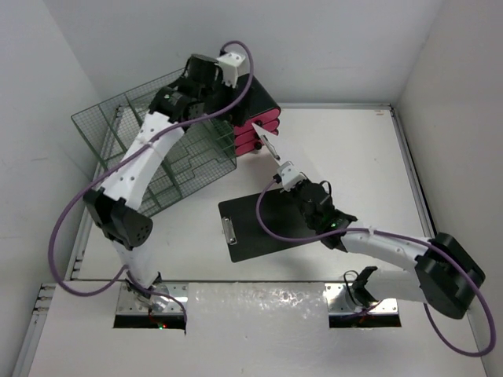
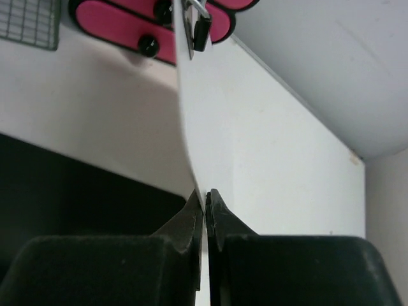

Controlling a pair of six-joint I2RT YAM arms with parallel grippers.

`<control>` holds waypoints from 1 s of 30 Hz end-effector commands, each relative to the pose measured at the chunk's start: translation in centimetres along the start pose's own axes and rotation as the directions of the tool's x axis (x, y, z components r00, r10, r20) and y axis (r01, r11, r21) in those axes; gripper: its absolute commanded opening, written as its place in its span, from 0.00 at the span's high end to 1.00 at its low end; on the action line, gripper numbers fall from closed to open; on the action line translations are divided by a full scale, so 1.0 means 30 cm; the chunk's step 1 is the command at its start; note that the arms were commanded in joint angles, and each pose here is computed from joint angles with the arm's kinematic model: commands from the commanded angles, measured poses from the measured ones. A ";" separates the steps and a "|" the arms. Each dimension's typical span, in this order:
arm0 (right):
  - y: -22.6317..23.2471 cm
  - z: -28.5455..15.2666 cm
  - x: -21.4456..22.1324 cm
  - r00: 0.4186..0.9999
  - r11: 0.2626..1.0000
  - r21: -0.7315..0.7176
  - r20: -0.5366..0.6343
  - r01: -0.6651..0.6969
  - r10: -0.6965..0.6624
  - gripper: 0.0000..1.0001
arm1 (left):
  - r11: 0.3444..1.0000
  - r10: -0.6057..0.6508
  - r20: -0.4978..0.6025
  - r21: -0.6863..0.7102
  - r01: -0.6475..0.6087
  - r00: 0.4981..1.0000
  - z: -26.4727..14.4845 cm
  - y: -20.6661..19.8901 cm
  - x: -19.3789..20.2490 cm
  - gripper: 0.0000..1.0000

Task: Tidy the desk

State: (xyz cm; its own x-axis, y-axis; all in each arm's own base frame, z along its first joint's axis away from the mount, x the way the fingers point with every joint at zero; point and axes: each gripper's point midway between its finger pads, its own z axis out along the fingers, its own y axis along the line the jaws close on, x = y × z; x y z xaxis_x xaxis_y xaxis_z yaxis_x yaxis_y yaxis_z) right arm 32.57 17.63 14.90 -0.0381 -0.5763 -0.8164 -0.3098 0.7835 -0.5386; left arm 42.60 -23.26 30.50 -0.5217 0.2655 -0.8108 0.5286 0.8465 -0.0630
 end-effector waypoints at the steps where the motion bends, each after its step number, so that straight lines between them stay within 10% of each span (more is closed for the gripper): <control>1: -0.001 -0.026 -0.087 0.991 0.988 -0.080 0.029 -0.131 0.134 1.00 | 0.986 0.086 0.254 -0.161 -0.046 0.963 -0.267 0.061 -0.243 0.00; 16: -0.057 -0.112 -0.351 0.966 0.950 -0.234 0.104 -0.207 0.236 1.00 | 0.792 0.199 0.438 -0.598 0.119 0.877 -0.891 0.438 -0.249 0.00; 30: 0.029 -0.226 -0.543 0.925 0.819 -0.502 0.089 -0.279 0.370 1.00 | 0.713 0.030 0.404 -0.650 0.264 0.914 -0.948 0.855 -0.034 0.00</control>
State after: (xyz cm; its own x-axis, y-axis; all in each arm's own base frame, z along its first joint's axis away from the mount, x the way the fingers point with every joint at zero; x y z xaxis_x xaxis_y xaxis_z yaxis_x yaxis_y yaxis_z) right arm 27.80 24.09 25.68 -0.0824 -0.3196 -0.9440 -0.6600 0.7272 -0.1886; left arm 37.87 11.15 44.30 -0.2683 0.0923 -0.9589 -0.2219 0.9627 0.1548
